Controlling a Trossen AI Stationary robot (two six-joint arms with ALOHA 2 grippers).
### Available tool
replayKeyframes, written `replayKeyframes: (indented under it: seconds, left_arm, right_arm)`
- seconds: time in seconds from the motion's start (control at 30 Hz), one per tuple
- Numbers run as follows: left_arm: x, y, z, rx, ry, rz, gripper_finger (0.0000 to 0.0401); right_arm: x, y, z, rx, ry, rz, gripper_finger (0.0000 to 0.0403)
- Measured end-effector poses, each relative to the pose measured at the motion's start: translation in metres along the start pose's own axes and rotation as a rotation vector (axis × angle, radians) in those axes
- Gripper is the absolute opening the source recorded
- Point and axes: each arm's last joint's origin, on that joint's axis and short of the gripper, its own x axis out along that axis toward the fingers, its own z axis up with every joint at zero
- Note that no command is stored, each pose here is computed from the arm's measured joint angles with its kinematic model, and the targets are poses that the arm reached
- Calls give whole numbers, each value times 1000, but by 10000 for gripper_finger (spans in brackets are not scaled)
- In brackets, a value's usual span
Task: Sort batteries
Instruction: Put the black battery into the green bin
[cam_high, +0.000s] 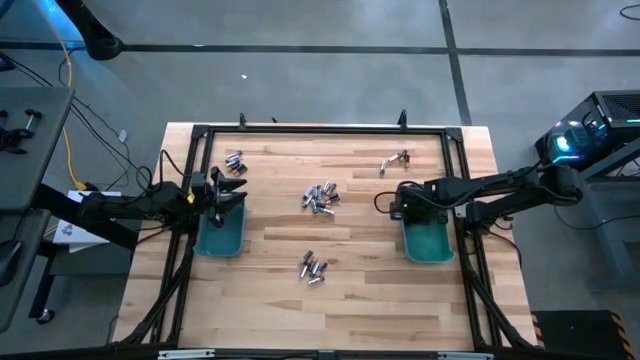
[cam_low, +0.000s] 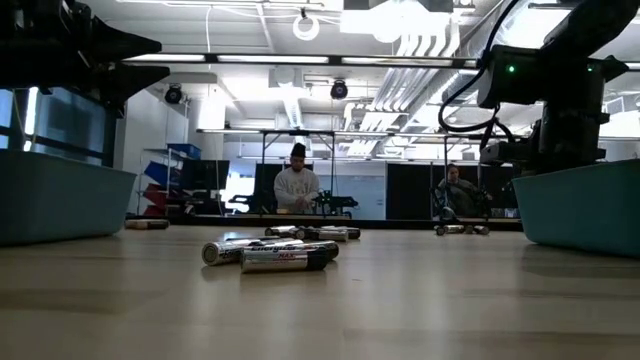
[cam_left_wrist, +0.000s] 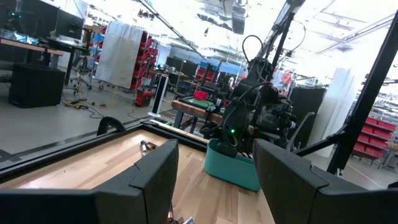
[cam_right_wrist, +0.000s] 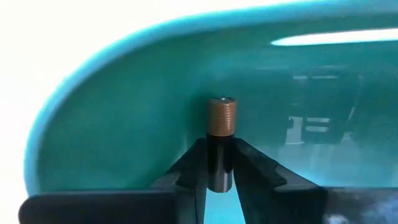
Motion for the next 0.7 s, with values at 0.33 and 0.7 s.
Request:
replayKeyframes:
  seconds: [0.33, 0.7]
  left_arm:
    - [0, 0, 2, -5, -18, -4, 202]
    - [0, -1, 3, -9, -28, -6, 202]
  right_arm:
    - [0, 0, 0, -8, 13, 5, 78]
    - [-23, 4, -4, -49, 135, -90, 133]
